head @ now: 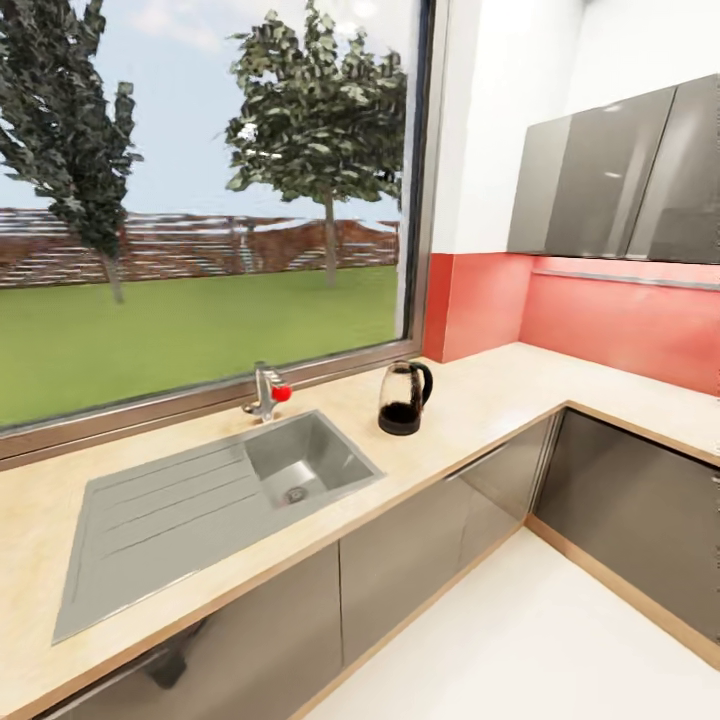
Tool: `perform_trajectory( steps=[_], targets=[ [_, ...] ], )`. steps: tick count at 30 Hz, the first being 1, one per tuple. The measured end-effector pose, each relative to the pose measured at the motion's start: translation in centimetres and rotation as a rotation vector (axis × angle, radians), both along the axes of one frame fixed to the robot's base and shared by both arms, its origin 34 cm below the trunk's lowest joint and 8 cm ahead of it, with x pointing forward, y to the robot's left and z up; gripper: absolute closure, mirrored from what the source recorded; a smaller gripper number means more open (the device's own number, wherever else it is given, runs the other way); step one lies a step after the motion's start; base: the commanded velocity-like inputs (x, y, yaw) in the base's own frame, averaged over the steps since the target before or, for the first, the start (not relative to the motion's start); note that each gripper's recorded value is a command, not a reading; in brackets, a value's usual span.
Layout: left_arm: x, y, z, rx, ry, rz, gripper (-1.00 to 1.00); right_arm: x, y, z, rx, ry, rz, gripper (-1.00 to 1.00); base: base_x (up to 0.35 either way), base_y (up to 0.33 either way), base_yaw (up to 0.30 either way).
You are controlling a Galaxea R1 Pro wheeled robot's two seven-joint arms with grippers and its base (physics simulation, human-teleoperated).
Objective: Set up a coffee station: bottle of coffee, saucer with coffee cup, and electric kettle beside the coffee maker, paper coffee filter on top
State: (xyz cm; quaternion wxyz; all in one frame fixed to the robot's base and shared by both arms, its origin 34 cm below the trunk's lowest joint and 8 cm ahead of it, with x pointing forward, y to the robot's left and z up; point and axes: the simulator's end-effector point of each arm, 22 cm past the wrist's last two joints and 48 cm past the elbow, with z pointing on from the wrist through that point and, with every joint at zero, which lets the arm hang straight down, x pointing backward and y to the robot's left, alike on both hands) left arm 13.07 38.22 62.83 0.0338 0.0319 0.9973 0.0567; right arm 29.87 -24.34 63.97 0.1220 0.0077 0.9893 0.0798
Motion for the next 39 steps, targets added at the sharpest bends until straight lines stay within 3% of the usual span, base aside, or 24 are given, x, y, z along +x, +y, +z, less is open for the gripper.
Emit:
perform_trajectory(
  steps=[39],
  targets=[
    [0.2,0.12,0.02,0.004,-0.007,0.019,-1.0,0.02,-0.13,-0.02,-0.001,0.001,-0.006,-1.0,0.106,-0.282,0.0]
  ],
)
